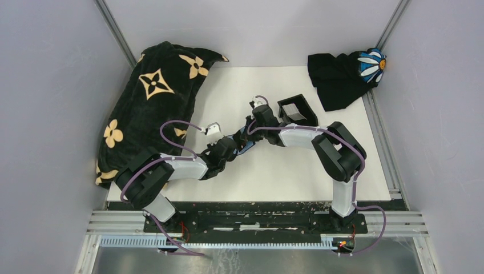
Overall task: Put the credit cards into the card holder
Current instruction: Insert the credit card into the card holder.
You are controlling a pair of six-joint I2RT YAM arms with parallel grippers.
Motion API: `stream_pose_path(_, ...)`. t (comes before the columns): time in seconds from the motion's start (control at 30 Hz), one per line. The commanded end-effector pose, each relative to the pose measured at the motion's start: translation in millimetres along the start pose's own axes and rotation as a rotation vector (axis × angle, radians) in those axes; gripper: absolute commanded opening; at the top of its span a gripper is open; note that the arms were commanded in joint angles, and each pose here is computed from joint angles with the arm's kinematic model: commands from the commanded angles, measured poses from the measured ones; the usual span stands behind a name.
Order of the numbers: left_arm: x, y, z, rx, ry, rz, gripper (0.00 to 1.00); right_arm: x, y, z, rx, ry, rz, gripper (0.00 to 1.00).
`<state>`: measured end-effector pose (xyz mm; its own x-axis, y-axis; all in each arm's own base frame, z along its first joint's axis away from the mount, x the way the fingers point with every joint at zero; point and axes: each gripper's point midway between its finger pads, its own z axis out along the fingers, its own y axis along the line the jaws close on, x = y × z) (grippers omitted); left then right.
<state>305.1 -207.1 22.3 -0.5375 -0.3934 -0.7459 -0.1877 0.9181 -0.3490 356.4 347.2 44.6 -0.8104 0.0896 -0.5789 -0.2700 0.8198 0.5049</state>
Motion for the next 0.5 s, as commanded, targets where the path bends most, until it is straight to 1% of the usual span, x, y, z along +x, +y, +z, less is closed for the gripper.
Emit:
stream_pose_path(0.0, 22, 33, 3, -0.104, 0.046, 0.051, 0.20, 18, -19, 10, 0.038, 0.039, 0.028, 0.01)
stream_pose_path(0.47, 27, 37, 6, -0.115, 0.056, 0.064, 0.20, 46, -33, 14, 0.043, 0.074, 0.091, 0.01)
